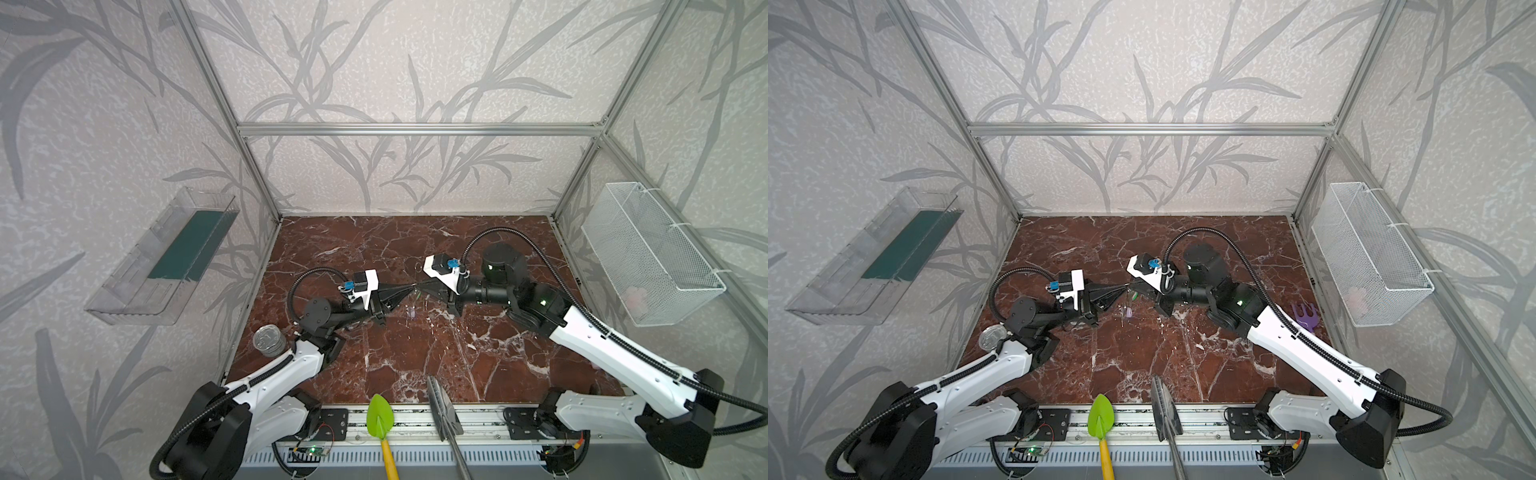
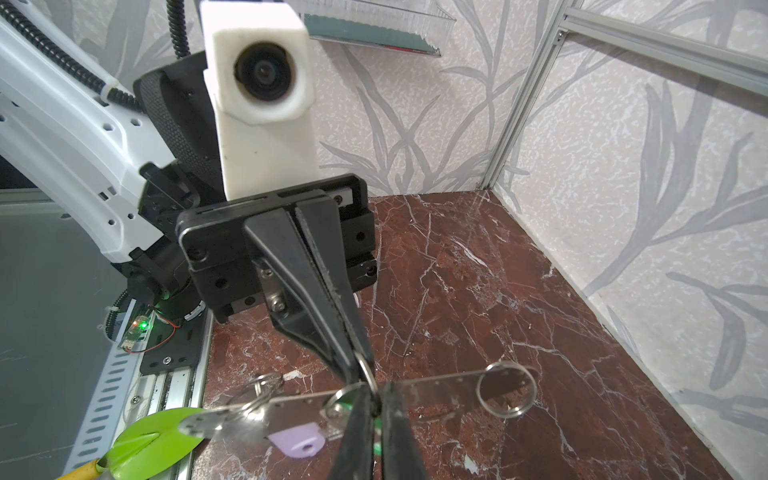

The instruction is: Put the keys on the keyring

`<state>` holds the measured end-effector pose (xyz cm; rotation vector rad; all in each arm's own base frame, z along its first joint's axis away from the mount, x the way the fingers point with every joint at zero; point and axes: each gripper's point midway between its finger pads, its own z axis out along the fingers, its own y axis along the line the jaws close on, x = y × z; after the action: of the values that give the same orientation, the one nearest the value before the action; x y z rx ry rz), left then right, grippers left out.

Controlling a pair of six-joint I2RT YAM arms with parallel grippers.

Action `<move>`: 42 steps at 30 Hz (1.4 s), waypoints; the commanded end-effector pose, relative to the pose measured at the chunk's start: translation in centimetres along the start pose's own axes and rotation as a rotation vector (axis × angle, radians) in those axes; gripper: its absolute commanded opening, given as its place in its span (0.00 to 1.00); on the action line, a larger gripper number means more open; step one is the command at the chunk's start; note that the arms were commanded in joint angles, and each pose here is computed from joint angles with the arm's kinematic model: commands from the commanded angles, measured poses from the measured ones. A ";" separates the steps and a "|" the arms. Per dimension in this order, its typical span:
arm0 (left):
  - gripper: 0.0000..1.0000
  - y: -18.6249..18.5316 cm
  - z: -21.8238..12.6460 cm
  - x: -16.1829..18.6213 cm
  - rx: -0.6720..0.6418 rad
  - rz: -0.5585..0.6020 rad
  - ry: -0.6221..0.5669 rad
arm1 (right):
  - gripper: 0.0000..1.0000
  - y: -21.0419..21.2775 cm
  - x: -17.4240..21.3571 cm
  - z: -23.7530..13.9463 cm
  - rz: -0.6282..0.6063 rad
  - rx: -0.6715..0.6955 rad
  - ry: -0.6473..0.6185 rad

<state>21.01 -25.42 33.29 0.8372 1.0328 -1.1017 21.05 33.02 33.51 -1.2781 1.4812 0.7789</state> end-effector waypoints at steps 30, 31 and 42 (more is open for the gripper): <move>0.19 1.0 -2.1 -0.4 -0.289 0.256 0.407 | 0.00 0.0 2.2 -1.0 -0.228 -0.115 0.370; 0.19 0.8 -1.8 -0.3 -0.285 0.268 0.417 | 0.00 0.1 2.1 -1.0 -0.231 -0.123 0.367; 0.18 -0.2 0.4 1.0 -0.217 0.273 0.465 | 0.00 1.0 1.2 -1.3 -0.241 -0.176 0.329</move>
<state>20.83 -26.11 31.29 1.0399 1.3754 -0.5933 20.65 31.62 31.36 -1.7316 1.5534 0.5328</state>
